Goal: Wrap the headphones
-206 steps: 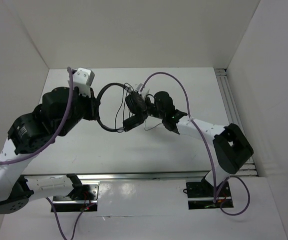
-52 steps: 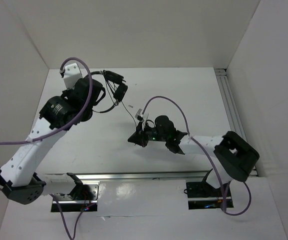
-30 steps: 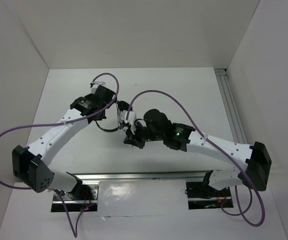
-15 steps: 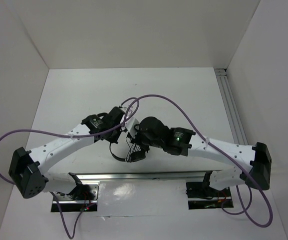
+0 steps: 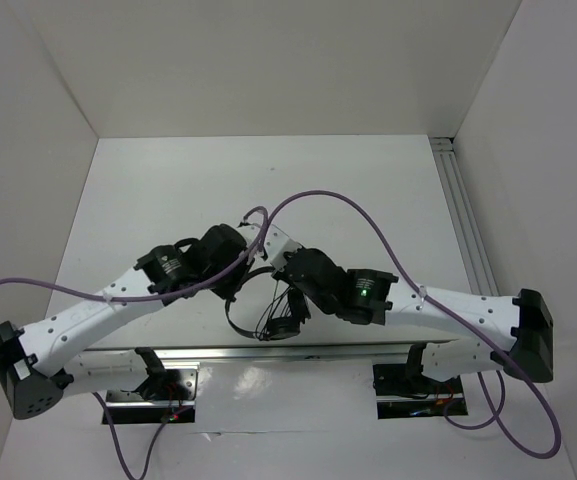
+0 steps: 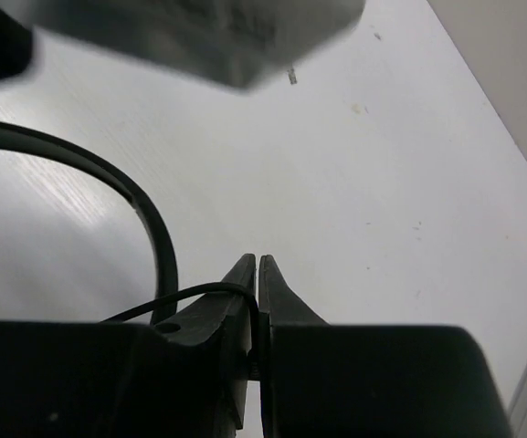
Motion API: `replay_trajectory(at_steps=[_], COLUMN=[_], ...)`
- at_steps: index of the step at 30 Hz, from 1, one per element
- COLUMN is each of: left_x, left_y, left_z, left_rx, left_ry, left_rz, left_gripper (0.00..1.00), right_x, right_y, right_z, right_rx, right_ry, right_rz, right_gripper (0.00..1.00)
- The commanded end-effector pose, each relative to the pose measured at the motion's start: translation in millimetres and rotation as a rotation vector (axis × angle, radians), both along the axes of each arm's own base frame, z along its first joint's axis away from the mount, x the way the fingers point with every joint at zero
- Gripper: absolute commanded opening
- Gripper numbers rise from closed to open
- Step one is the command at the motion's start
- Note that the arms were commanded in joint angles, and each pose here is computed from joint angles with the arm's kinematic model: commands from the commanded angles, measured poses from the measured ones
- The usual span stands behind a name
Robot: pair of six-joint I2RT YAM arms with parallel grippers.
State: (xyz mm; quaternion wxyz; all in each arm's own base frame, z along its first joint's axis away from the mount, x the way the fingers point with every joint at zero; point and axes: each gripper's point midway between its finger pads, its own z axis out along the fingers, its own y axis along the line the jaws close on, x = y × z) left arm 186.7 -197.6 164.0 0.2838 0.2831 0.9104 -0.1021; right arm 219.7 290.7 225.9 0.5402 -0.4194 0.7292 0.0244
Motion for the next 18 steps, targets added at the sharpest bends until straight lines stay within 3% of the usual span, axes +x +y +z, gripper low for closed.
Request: replay_trajectory(at_steps=[1,5,18], left_x=[-9,-5,25], left_y=[-8,-9,1], left_z=[21,41,87], left_rx=[-0.085,-0.118,-0.107], left_ry=[-0.04,-0.079,-0.191], left_rz=[-0.053,-0.047,0.091], left_gripper=[0.0,0.0,0.0], right_x=[17,14,14], right_y=[-13,-7,-9], right_z=[7,10,16], right_rx=[0.02,0.04,0.099], right_ry=[-0.068,-0.062,-0.063], right_rz=[-0.127,-0.089,-0.058], right_gripper=[0.11,0.14,0.41])
